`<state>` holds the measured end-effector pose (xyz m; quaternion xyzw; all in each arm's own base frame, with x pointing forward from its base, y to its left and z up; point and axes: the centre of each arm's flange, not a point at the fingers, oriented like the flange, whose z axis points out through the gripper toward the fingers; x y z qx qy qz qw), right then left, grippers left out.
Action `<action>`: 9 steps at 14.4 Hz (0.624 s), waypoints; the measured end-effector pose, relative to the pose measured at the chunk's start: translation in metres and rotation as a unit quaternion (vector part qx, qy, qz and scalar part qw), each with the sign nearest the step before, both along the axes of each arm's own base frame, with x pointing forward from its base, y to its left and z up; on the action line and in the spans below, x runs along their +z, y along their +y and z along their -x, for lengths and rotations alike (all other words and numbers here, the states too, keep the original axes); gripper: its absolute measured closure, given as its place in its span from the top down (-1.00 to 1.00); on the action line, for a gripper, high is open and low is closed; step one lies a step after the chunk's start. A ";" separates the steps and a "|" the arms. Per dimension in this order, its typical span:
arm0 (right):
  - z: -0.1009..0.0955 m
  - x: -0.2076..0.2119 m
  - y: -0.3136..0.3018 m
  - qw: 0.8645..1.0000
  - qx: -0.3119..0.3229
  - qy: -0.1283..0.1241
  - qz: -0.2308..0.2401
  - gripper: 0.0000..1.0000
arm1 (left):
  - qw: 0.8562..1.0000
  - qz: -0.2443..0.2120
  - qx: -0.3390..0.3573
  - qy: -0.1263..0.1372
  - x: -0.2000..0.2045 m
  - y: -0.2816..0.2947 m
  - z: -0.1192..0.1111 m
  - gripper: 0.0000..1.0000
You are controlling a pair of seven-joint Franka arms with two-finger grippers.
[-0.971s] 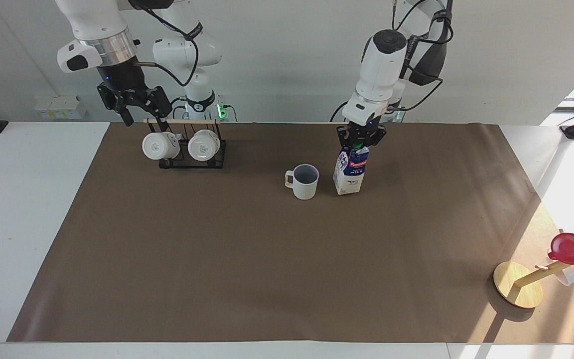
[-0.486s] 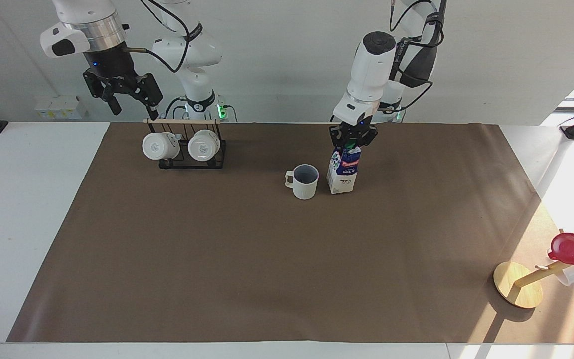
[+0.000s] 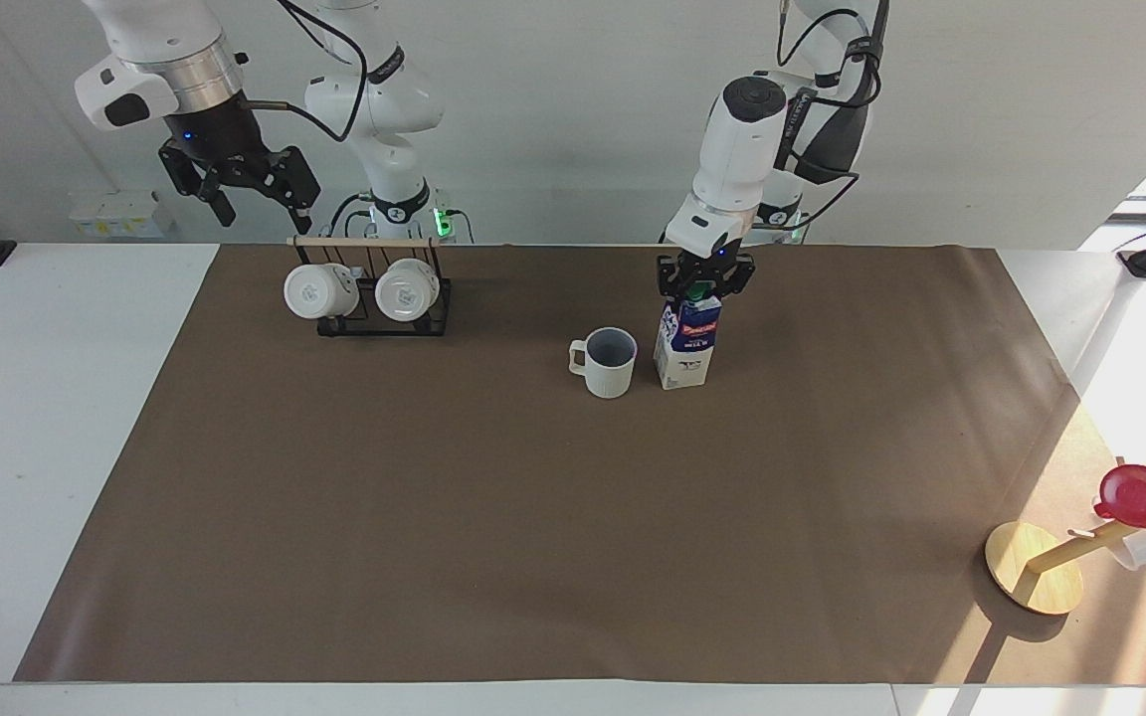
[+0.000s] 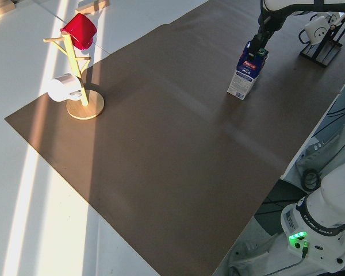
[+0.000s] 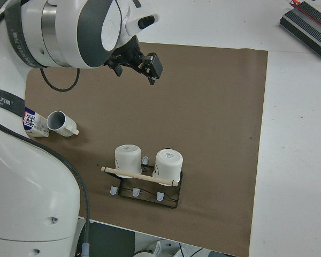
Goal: Place cup and milk on table
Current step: 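Release the carton beside the mug and withdraw the left gripper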
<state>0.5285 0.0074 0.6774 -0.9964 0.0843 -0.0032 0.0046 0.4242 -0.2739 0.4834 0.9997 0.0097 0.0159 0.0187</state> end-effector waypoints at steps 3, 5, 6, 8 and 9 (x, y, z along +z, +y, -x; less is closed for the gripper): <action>0.000 0.000 0.000 1.000 0.000 0.000 0.000 1.00 | 1.000 -0.004 0.002 0.010 0.049 0.019 -0.010 1.00; 0.000 0.000 0.000 1.000 0.000 0.000 0.000 1.00 | 1.000 -0.008 -0.026 0.015 0.078 0.049 -0.023 1.00; 0.000 0.000 0.000 1.000 0.000 0.000 0.000 1.00 | 0.999 -0.007 -0.040 0.012 0.092 0.071 -0.033 1.00; 0.000 0.000 0.000 1.000 0.000 0.000 0.000 1.00 | 0.998 -0.006 -0.065 0.006 0.115 0.119 -0.050 1.00; 0.000 0.000 0.000 1.000 0.000 0.000 0.000 1.00 | 0.997 -0.007 -0.073 0.006 0.126 0.138 -0.054 1.00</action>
